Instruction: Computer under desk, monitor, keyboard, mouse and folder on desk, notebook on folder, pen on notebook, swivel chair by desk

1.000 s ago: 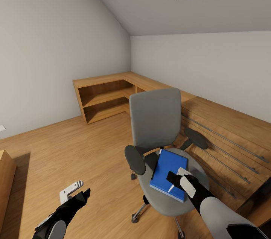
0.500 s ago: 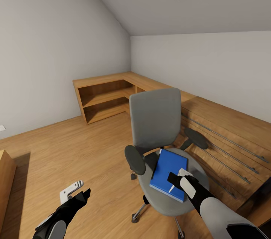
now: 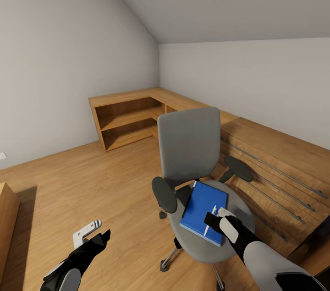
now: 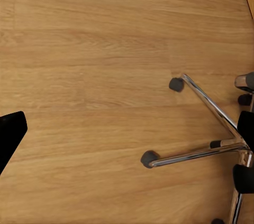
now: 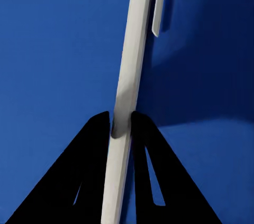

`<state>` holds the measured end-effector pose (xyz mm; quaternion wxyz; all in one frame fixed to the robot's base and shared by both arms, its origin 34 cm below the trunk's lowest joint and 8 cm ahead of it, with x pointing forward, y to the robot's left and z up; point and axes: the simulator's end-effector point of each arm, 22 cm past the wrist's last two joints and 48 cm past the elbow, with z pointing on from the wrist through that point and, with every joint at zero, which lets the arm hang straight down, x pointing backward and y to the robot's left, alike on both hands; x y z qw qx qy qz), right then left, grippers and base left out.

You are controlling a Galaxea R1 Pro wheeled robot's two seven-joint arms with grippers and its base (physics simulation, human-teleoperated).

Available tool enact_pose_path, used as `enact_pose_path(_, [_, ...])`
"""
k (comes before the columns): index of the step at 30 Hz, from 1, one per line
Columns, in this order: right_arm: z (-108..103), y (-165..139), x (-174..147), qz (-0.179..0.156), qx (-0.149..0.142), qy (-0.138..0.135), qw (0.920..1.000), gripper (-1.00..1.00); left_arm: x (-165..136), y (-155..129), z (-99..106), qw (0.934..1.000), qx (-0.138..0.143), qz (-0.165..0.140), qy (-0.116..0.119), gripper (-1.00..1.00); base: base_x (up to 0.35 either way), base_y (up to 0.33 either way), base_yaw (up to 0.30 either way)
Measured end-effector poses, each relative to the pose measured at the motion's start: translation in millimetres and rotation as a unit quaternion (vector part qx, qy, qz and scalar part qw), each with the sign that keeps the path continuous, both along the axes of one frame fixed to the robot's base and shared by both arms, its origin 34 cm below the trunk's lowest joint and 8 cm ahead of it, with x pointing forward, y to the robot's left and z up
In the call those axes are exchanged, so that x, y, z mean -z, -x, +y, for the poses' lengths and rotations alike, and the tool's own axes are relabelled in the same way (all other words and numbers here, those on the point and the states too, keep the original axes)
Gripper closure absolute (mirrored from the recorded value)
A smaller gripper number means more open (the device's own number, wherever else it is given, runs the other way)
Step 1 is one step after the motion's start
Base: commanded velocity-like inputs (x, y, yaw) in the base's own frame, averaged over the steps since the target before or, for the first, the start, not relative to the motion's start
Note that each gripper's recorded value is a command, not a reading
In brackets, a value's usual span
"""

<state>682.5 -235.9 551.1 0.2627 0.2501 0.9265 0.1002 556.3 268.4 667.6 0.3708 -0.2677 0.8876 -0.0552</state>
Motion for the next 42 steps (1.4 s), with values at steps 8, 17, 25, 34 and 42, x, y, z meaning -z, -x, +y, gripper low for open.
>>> enact_pose_path(8, [1.1, -0.1, -0.1, 0.000, 0.000, -0.001, 1.0000, 1.00, -0.1, -0.2, -2.6, 1.0000, 0.003, 0.000, 0.001, -1.00, 0.000, 0.000, 0.000])
enact_pose_path(17, [1.4, -0.1, -0.1, 0.000, 0.001, -0.003, 1.0000, 1.00, -0.4, -0.8, -7.1, 1.0000, 0.008, -0.001, 0.001, -1.00, 0.000, 0.000, 0.000])
enact_pose_path(25, [1.5, 1.7, -0.1, 0.003, 0.002, -0.003, 1.0000, 1.00, -2.4, -1.1, -7.9, 1.0000, 0.009, -0.002, 0.002, -1.00, 0.000, 0.000, 0.000])
enact_pose_path(34, [-0.3, 15.5, -3.4, 0.024, 0.003, -0.002, 0.9997, 1.00, -18.9, -2.7, -8.5, 1.0000, 0.010, -0.001, 0.001, -1.00, 0.000, 0.000, 0.000])
enact_pose_path(42, [-0.1, 13.9, -18.2, 0.023, 0.003, -0.002, 0.9997, 1.00, -33.5, -4.2, -18.1, 0.9998, 0.022, -0.001, 0.001, -1.00, -0.002, 0.000, 0.000])
